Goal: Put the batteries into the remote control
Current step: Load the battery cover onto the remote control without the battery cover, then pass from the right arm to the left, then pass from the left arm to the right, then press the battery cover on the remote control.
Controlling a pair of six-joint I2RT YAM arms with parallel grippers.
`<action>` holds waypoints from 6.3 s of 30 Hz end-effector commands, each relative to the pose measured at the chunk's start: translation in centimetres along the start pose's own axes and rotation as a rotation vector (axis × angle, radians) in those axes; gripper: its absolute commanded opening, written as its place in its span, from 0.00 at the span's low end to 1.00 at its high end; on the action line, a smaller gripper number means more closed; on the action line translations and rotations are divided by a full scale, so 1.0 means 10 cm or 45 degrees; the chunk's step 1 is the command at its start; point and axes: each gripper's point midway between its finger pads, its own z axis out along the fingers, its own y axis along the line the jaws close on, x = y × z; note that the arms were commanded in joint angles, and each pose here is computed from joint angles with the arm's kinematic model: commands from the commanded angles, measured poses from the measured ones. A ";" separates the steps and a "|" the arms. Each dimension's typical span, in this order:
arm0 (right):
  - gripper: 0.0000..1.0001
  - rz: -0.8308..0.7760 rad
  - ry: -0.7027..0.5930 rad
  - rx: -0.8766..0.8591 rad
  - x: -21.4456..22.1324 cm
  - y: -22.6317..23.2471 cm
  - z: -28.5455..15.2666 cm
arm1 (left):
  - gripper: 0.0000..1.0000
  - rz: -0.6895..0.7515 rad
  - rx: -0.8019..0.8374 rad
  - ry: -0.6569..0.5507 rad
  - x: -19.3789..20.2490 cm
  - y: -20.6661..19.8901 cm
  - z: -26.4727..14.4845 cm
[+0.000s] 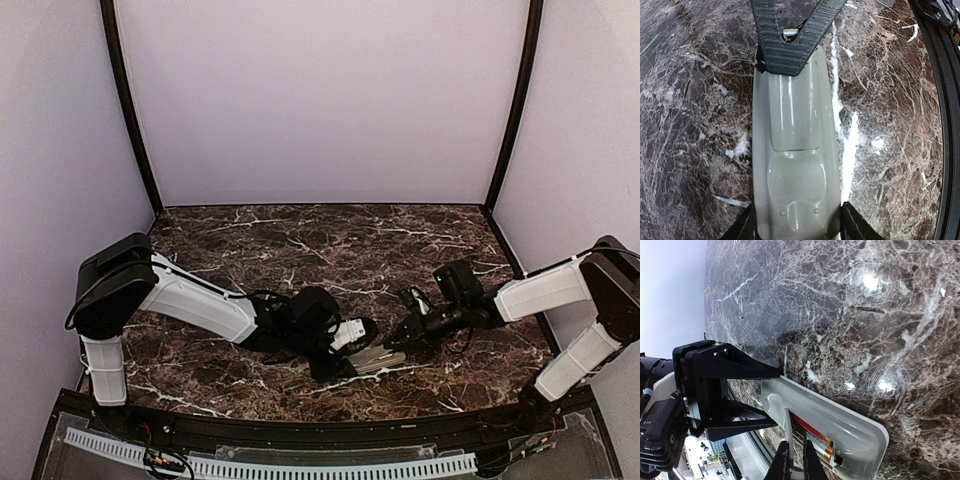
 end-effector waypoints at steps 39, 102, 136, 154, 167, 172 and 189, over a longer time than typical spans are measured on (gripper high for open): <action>0.00 -0.080 0.031 0.165 0.13 -0.32 0.13 | 0.40 0.006 0.011 -0.225 -0.61 -0.04 0.29; 0.22 -0.186 -0.029 0.227 -0.05 -0.03 -0.17 | 0.19 0.008 0.145 -0.108 -0.16 -0.26 0.27; 0.05 -0.142 0.020 0.290 0.13 -0.34 -0.09 | 0.44 -0.004 0.159 -0.121 -0.24 -0.28 0.25; 0.07 -0.164 0.057 0.338 0.21 -0.40 -0.01 | 0.54 0.030 0.147 -0.160 -0.39 -0.26 0.24; 0.06 -0.172 0.064 0.354 0.22 -0.44 0.00 | 0.60 0.026 0.116 -0.304 -0.84 -0.21 -0.08; 0.06 -0.176 0.060 0.349 0.21 -0.44 0.00 | 0.57 0.010 0.113 -0.363 -0.90 -0.17 -0.17; 0.06 -0.190 0.052 0.333 0.18 -0.38 0.00 | 0.20 -0.003 0.042 -0.185 -0.53 -0.02 0.21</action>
